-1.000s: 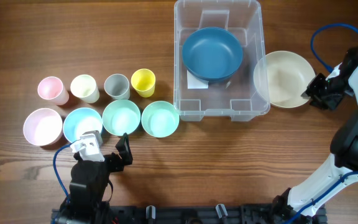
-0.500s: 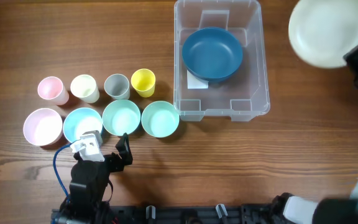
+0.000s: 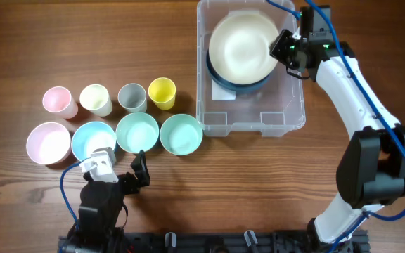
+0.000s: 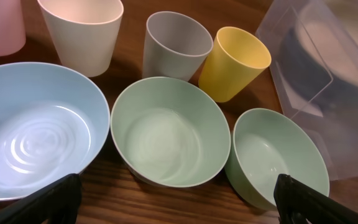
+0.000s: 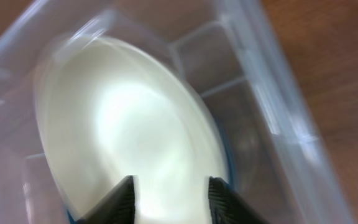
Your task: Pack container
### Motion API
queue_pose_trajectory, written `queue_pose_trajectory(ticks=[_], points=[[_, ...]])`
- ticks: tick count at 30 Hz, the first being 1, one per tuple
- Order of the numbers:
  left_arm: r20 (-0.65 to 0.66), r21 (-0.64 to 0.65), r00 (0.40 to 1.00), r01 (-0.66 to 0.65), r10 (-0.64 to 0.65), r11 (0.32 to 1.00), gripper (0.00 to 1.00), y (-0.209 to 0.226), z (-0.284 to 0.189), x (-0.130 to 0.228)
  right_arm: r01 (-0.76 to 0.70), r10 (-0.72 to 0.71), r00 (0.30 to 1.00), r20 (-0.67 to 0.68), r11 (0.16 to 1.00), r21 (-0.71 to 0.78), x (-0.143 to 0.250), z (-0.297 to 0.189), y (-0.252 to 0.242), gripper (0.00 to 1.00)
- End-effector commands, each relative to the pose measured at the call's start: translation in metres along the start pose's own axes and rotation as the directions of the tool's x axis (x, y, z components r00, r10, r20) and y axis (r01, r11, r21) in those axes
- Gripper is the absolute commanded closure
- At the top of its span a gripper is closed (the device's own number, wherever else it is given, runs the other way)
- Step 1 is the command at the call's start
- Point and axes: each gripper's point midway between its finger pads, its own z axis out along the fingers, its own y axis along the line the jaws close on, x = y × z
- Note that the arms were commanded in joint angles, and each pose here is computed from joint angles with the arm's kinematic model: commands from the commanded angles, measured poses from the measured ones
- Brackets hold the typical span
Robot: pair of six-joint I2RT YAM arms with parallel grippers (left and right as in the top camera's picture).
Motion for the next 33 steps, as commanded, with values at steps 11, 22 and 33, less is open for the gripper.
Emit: queue_pose_trajectory(ticks=[11,22,33], points=[[0.012,-0.013,1.0,0.002,-0.002,1.0,0.0,0.003,0.0,-0.002,0.229,-0.233,0.96,-0.153,0.972,-0.046,0.065,-0.173,0.007,0.57],[0.012,-0.013,1.0,0.003,-0.002,1.0,0.0,0.003,0.0,-0.002,0.302,-0.295,0.876,-0.381,0.952,-0.043,0.131,-0.098,-0.013,0.83],[0.012,-0.013,1.0,0.002,-0.002,1.0,0.0,0.003,0.0,-0.002,0.25,-0.196,0.882,-0.429,0.965,0.074,0.164,-0.093,-0.052,0.96]])
